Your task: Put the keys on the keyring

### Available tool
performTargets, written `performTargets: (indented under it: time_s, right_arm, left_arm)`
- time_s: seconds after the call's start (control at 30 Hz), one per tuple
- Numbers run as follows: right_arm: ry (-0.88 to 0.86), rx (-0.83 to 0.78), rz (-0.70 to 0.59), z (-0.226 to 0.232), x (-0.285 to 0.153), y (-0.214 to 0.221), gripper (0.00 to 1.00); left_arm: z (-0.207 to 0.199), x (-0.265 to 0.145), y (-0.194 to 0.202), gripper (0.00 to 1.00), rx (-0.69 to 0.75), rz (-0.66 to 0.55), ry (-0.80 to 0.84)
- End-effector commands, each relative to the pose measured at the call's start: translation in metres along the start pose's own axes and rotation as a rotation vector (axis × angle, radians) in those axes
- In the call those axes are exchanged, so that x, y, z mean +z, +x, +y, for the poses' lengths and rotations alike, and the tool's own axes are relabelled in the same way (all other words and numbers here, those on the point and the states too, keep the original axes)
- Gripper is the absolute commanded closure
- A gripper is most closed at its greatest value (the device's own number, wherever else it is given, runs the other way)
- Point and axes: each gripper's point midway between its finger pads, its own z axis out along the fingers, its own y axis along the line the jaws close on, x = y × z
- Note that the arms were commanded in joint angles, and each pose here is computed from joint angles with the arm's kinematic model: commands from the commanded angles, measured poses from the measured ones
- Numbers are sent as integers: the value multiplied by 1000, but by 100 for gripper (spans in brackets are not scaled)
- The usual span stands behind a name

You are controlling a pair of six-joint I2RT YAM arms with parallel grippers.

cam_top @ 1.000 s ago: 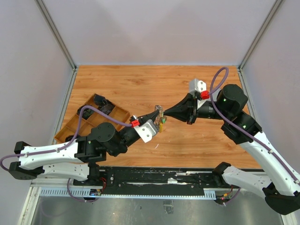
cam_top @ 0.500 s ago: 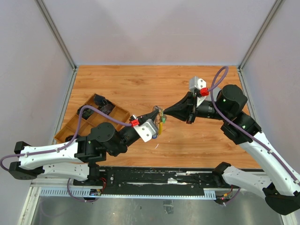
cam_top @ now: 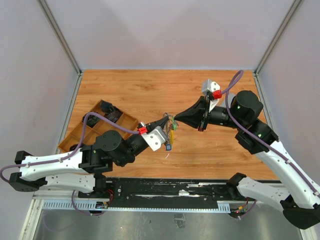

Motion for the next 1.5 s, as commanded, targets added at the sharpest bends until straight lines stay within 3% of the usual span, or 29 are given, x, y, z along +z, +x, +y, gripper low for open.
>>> performTargets:
  time_s: [0.0,0.4,0.63,0.83,1.13,1.37,1.47]
  right_arm:
    - [38,50,-26,-4,3,-6,99]
    - [22,162,43,-5,12,7,99]
    - [92,46,-2,-9,-4,-7,67]
    - [128,-111,-53,-6,-23,-23,57]
    - [23,-293,-6,18,-38,-20,58]
    - [-122,-302,13,47,-45,-28,58]
    - [-148,-276,11,52,-44,-26,70]
  left_arm:
    - [11,-4,-20,99,-54,-76,-32]
    - [11,-5,-27,99,-69,-101,-18]
    - [9,-6,-27,99,-84,-102,-14]
    - [5,-8,-32,99,-156,-127,11]
    - [-2,-21,-54,100,-378,-251,81]
    - [-14,-30,-67,99,-584,-365,143]
    - [-20,-28,-63,100,-614,-358,150]
